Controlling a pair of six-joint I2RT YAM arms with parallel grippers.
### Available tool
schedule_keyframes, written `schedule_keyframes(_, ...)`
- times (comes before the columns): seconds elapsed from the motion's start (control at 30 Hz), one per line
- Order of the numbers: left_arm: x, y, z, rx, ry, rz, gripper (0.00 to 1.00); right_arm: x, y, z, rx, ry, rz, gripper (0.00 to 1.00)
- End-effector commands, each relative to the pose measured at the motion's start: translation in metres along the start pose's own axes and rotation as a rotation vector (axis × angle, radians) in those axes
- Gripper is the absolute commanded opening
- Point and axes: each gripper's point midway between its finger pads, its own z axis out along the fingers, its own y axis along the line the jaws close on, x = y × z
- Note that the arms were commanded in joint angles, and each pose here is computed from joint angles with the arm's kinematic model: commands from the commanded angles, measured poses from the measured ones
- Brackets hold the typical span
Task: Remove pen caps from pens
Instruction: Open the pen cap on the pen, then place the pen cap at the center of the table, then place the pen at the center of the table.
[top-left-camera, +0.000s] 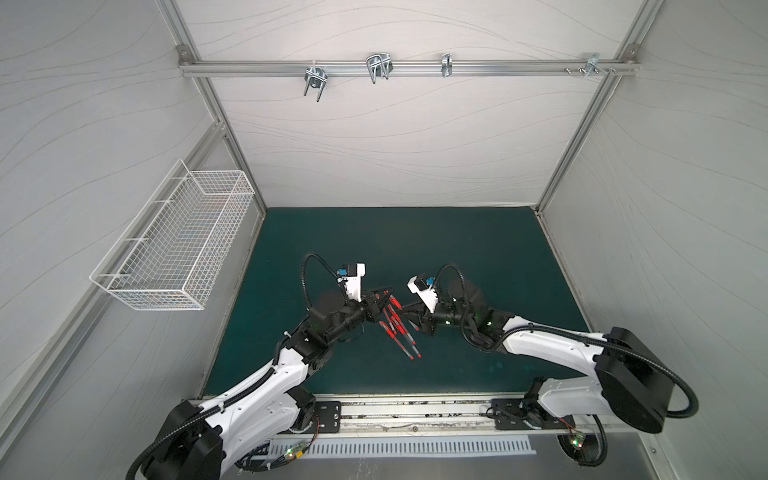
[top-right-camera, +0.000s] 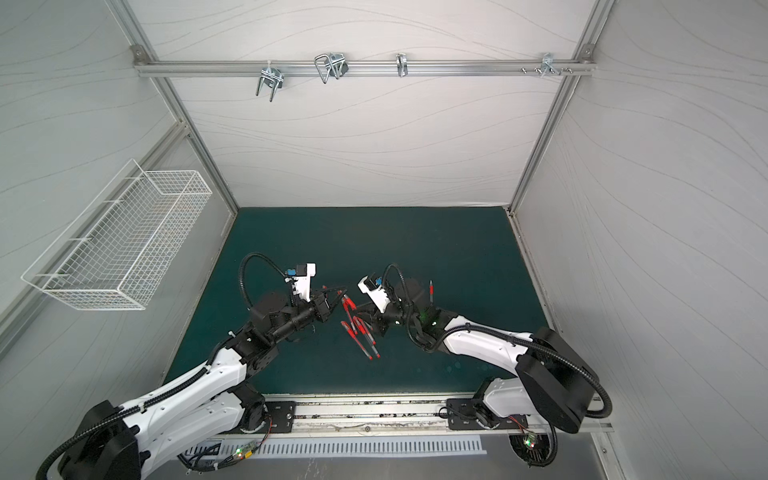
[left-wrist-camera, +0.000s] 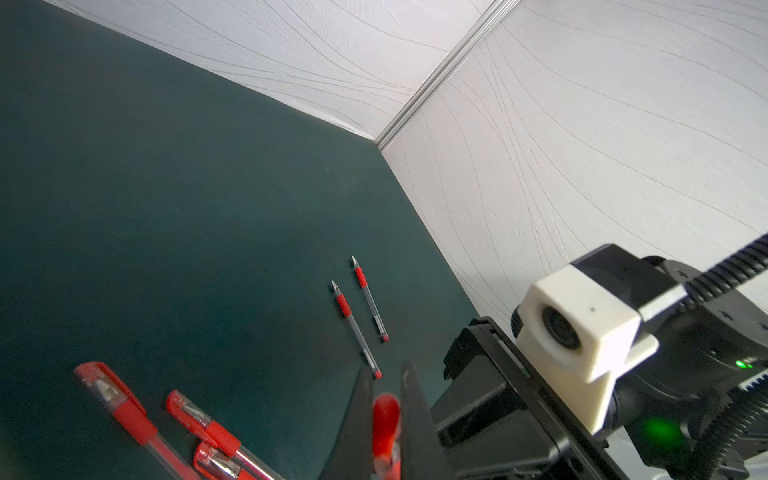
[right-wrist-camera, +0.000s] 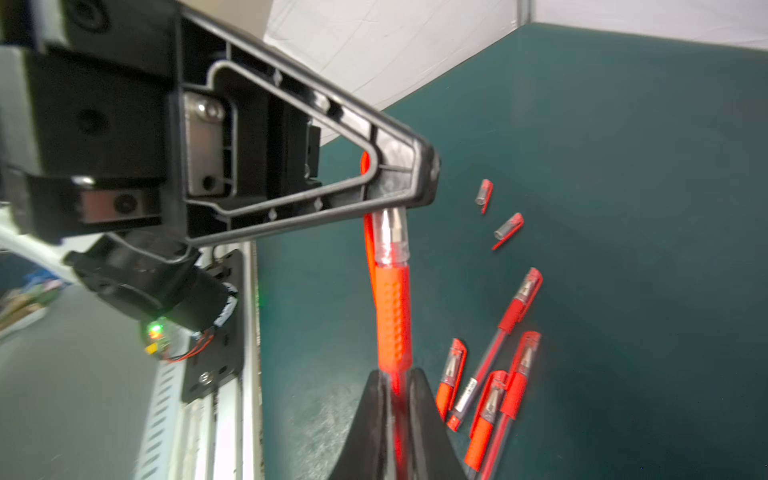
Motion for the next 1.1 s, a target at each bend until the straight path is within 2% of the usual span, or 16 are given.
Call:
schedule_keyframes(0.0,-0.065,0.015,-0.017,-0.125,-0.284,0.047,0.00,0.059,0.003,-0.006,-0.048,0.196,0.148,0.00)
schedule_keyframes(0.07,-0.067,0.019,-0.019,-0.144,-0.291,0.037,0.00,0.062,0.002,-0.006,0.043,0.215,0.064,0.00)
schedule_keyframes(0.23,-0.066,0.029,-0.021,-0.198,-0.295,0.014,0.00,0.068,0.001,-0.001,0.374,0.269,-0.260,0.00)
schedule_keyframes(0.33,-0.068,0.035,-0.024,-0.228,-0.308,0.005,0.00,0.067,-0.002,0.002,0.507,0.287,-0.367,0.00)
schedule_keyframes(0.43,-0.071,0.037,-0.029,-0.243,-0.332,-0.001,0.00,0.067,0.001,0.010,0.554,0.306,-0.421,0.00)
schedule_keyframes(0.77,-0.065,0.048,-0.029,-0.294,-0.307,0.012,0.00,0.059,0.014,0.004,0.423,0.240,-0.319,0.00)
schedule_keyframes(0.97,-0.064,0.062,-0.032,-0.379,-0.301,0.030,0.00,0.048,-0.004,-0.014,0.352,0.156,-0.129,0.00)
schedule_keyframes(1.07,-0.060,0.077,-0.029,-0.470,-0.264,0.033,0.00,0.044,-0.028,-0.027,0.381,0.125,-0.011,0.00)
